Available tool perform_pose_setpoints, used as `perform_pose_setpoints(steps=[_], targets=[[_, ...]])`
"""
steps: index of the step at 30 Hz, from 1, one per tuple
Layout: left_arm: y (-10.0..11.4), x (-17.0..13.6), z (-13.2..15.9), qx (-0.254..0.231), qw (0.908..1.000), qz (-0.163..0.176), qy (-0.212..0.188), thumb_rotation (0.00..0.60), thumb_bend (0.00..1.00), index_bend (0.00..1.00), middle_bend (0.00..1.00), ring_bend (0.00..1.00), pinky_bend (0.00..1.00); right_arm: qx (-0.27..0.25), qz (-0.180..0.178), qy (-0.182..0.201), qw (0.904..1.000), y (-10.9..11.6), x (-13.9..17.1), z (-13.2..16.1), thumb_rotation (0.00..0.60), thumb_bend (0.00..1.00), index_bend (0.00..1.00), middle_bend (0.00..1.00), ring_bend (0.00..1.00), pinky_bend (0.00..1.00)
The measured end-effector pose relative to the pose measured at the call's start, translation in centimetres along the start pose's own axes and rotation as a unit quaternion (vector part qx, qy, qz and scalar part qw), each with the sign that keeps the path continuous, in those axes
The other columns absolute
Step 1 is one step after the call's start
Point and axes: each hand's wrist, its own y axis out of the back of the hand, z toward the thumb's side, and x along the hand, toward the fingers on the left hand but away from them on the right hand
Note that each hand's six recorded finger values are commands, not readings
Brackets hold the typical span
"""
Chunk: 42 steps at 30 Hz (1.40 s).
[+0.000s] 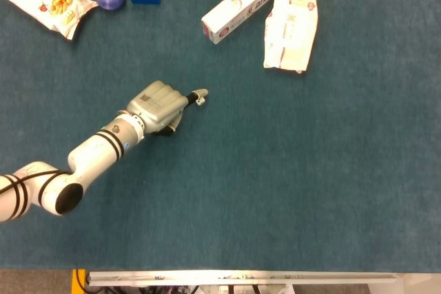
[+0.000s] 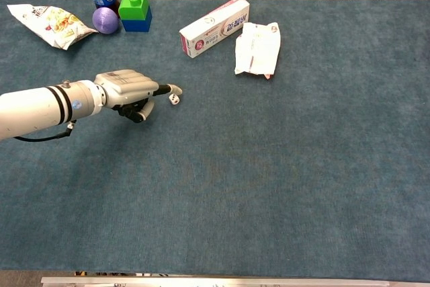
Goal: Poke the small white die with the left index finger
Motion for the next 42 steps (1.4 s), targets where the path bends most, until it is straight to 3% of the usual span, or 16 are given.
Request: perform_pose_setpoints(steps=[11, 22, 25, 29, 35, 39, 42], targets=[[-0.2, -2.4, -0.6, 0.007, 1.0000, 0.002, 0.006, 0.600, 0.83, 0.04, 1.00, 1.00, 1.00, -0.001, -0.003, 0.004, 1.0000, 0.2, 0.1, 0.3, 0.600, 0.33, 0.26, 0.36, 0.30, 0.33], [0.3, -4.3, -1.3, -0.008, 0.9995, 0.027, 0.017, 0.600, 0.83, 0.04, 1.00, 1.00, 1.00, -0.002, -0.005, 0.009, 0.9999, 0.3, 0.0, 0.7, 0.600, 0.33, 0.26, 0.36, 0.30, 0.33], [0.6, -4.7, -1.6, -0.016, 0.9987, 0.042, 0.024, 0.600, 0.82, 0.03, 0.95, 0.94, 0.98, -0.002, -0.005, 0.009, 0.9999, 0.4, 0.1, 0.6, 0.600, 0.33, 0.26, 0.36, 0.30, 0.33], [1.3, -5.7, -2.7, -0.033, 0.9951, 0.082, 0.045, 0.600, 0.70, 0.01, 0.79, 0.76, 0.87, -0.001, -0.003, 0.007, 1.0000, 0.4, 0.1, 0.5, 0.600, 0.33, 0.26, 0.36, 0.30, 0.33], [1.7, -8.9, -5.7, -0.073, 0.9781, 0.164, 0.105, 0.600, 0.47, 0.00, 0.55, 0.52, 0.72, 0.004, 0.005, 0.002, 1.0000, 0.1, 0.1, 0.1, 0.600, 0.33, 0.26, 0.36, 0.30, 0.33], [0.8, -12.7, -8.6, -0.110, 0.9544, 0.219, 0.170, 0.596, 0.39, 0.00, 0.39, 0.37, 0.57, 0.013, 0.011, 0.001, 0.9999, 0.0, 0.1, 0.0, 0.600, 0.33, 0.26, 0.36, 0.30, 0.33], [-0.5, -15.9, -10.3, -0.138, 0.9335, 0.251, 0.216, 0.564, 0.38, 0.00, 0.34, 0.32, 0.49, 0.023, 0.017, 0.002, 0.9996, -0.1, 0.0, 0.0, 0.600, 0.32, 0.26, 0.36, 0.30, 0.33]])
